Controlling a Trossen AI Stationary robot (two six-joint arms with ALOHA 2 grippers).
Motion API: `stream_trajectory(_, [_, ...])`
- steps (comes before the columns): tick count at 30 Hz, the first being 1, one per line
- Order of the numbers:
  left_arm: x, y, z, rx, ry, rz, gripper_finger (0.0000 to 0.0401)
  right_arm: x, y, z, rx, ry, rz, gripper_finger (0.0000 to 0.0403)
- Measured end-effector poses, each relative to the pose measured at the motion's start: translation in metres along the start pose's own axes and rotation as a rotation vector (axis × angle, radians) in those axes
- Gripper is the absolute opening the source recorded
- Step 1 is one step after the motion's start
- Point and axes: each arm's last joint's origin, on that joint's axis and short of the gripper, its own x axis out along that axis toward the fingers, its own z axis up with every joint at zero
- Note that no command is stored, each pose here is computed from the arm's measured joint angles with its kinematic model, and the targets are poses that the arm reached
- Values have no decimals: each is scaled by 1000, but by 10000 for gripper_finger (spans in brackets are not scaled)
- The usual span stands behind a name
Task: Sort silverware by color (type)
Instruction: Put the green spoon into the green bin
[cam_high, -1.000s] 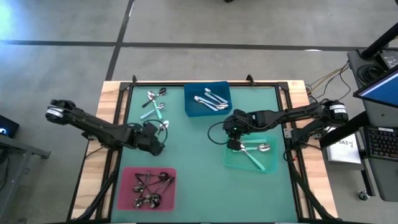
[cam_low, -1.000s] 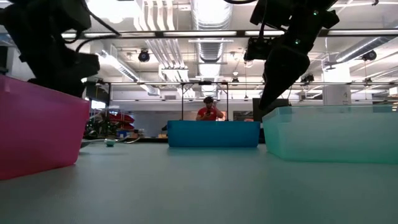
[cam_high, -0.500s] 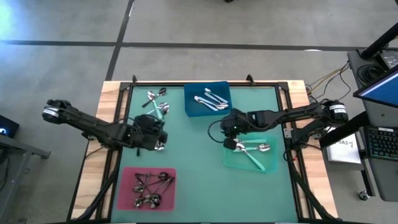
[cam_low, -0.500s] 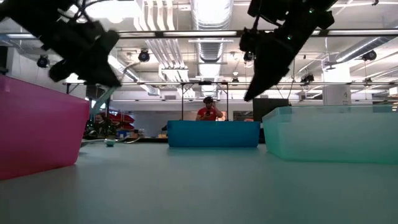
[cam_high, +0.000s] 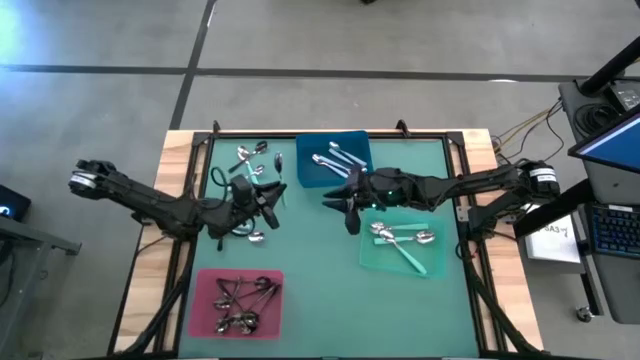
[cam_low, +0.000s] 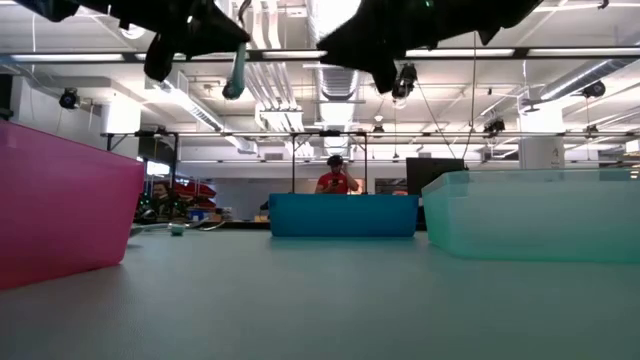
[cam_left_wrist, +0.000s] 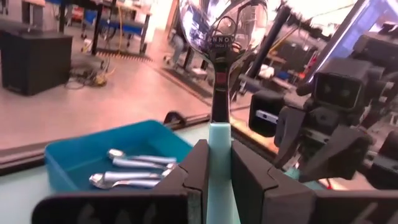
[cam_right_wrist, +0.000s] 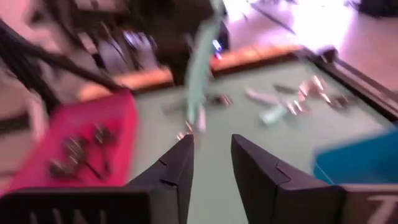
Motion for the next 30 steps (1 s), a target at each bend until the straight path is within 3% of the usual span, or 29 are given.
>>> stream_trajectory(4, [4, -6, -1, 3, -45, -29, 27, 0, 0, 8, 12, -75, 34, 133])
stream_trajectory(13, [21, -20, -4, -45, -174, -127, 27, 0, 0, 10, 16, -92, 28, 196])
stream_trajectory(18, [33, -24, -10, -62, -189, -189, 28, -1, 0, 10, 15, -95, 28, 200])
stream_trajectory(30, [55, -52, -4, 8, -192, -184, 28, -1, -1, 10, -32, -104, 6, 201])
